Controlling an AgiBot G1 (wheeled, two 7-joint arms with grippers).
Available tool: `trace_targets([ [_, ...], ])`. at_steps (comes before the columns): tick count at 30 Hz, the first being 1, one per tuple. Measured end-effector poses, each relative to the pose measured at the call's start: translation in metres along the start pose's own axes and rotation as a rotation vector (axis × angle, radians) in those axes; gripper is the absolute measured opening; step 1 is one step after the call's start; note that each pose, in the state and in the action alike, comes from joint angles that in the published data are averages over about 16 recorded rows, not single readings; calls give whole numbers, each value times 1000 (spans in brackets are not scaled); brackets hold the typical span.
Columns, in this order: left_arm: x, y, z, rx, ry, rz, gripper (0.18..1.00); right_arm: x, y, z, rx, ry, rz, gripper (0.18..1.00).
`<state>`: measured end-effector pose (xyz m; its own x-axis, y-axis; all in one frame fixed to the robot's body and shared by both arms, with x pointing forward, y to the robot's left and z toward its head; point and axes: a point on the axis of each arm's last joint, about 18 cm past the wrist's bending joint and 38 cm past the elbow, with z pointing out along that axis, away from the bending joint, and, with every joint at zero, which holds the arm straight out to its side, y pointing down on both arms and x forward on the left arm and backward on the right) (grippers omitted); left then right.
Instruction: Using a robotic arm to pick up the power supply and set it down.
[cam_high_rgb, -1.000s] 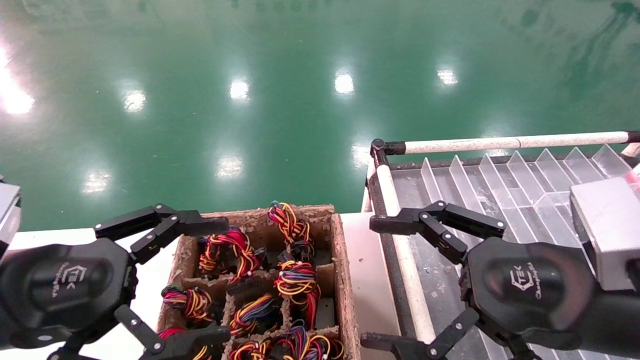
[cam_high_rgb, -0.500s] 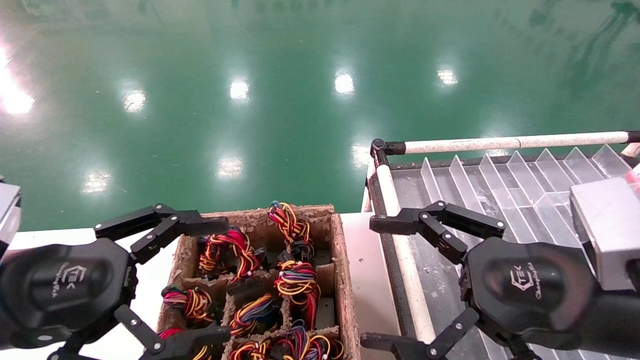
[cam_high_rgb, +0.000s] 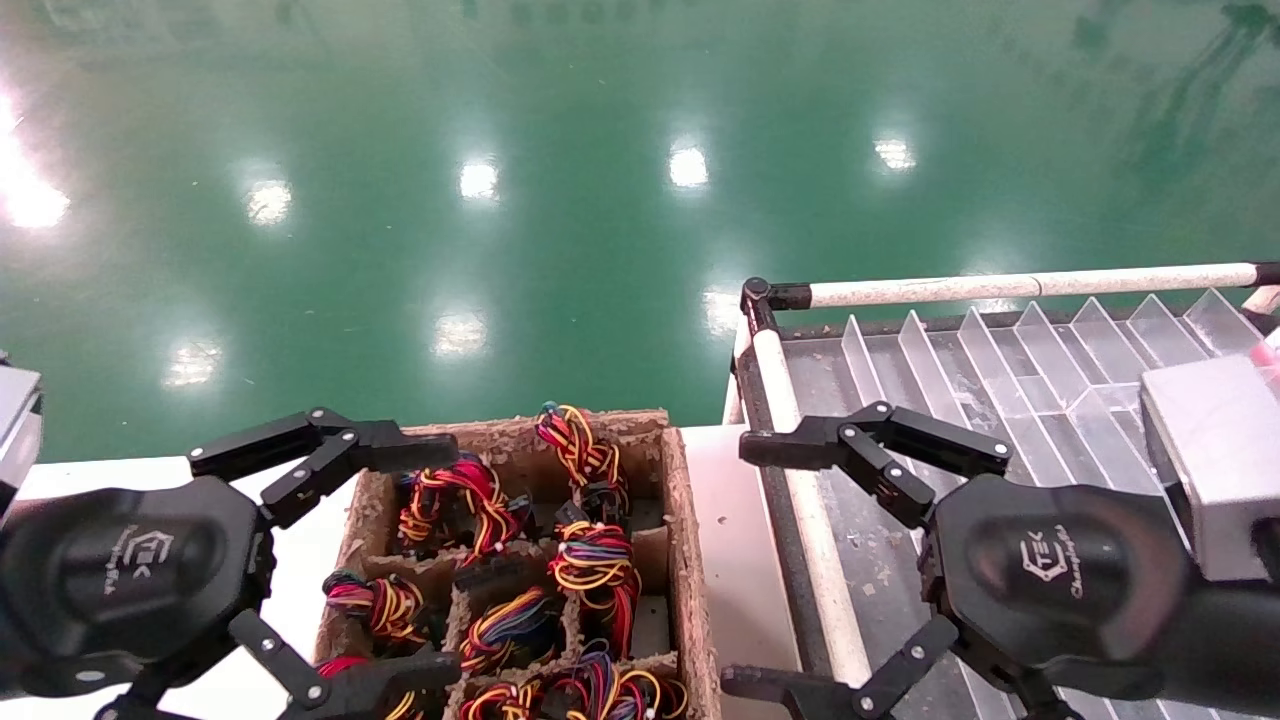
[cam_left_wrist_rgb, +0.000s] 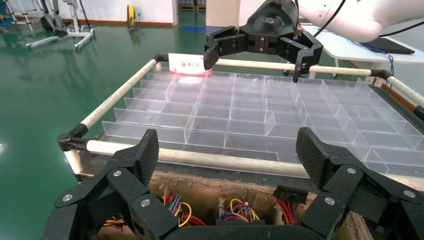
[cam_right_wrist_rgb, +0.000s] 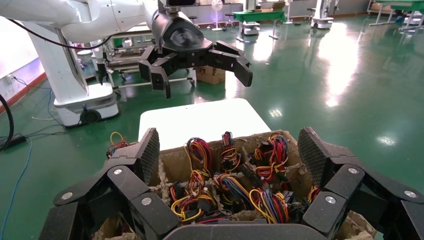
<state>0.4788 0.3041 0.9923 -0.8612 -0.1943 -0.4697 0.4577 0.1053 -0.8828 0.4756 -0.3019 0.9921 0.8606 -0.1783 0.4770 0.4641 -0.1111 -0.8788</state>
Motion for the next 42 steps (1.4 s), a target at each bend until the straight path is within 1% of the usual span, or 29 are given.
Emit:
trace_targets([
  [5,0,0,0,0,0,0,991,0,0,0,0,0,0,1000],
  [11,0,0,0,0,0,0,959,1,3,3,-6,-2,5,1000],
  [17,0,0,0,0,0,0,893,7,15,13,-31,-4,17,1000],
  [23,0,0,0,0,0,0,794,22,39,33,-77,-9,26,1000],
  [34,0,0,0,0,0,0,535,59,89,75,-160,-31,38,997],
  [39,0,0,0,0,0,0,415,71,105,87,-184,-42,46,984],
  [42,0,0,0,0,0,0,367,75,112,93,-195,-50,49,967],
])
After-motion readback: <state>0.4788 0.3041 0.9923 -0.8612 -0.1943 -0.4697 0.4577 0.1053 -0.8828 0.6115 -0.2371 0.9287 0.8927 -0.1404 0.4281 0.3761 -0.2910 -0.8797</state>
